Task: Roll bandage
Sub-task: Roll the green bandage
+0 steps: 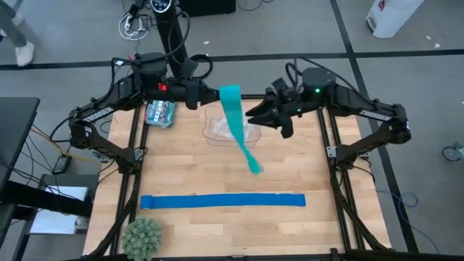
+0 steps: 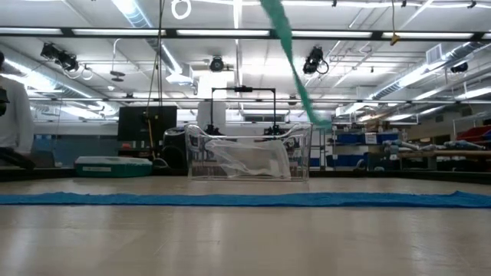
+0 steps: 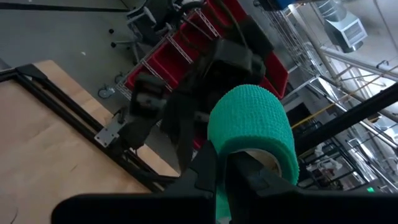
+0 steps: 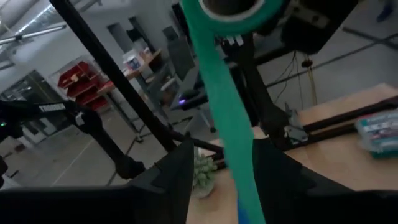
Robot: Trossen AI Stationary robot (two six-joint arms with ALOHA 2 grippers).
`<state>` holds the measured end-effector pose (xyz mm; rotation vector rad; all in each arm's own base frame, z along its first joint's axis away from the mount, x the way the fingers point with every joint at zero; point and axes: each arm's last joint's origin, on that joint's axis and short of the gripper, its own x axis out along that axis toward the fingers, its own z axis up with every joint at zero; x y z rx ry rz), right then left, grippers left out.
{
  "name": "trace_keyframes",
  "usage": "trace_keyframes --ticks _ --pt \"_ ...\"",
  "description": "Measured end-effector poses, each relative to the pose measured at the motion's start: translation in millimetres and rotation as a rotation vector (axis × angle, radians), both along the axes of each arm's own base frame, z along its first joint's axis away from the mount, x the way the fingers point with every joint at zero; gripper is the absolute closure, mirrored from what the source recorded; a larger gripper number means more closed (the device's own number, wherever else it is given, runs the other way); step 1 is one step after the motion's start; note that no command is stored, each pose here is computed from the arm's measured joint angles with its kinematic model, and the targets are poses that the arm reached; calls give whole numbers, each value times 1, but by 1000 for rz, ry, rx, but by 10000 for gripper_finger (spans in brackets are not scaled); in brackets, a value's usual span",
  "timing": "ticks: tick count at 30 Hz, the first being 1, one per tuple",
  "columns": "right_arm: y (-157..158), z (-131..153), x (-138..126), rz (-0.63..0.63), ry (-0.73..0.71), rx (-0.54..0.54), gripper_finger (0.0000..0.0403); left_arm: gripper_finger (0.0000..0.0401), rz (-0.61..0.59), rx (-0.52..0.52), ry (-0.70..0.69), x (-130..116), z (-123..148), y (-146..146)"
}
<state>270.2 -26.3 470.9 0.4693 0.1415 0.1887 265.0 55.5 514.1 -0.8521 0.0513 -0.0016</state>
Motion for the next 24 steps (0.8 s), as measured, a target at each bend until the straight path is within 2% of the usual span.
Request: trace_keyframes --ticks 9,16,24 --pt "-6 16 -9 -190 -134 -123 244 380 -34 -52 66 -1 -6 -1" --pt "-8 8 1 -217 -101 -179 243 380 -45 -89 88 -1 -8 -3" --pt "-9 14 1 -254 -158 -220 243 380 -45 -107 102 4 -11 -2"
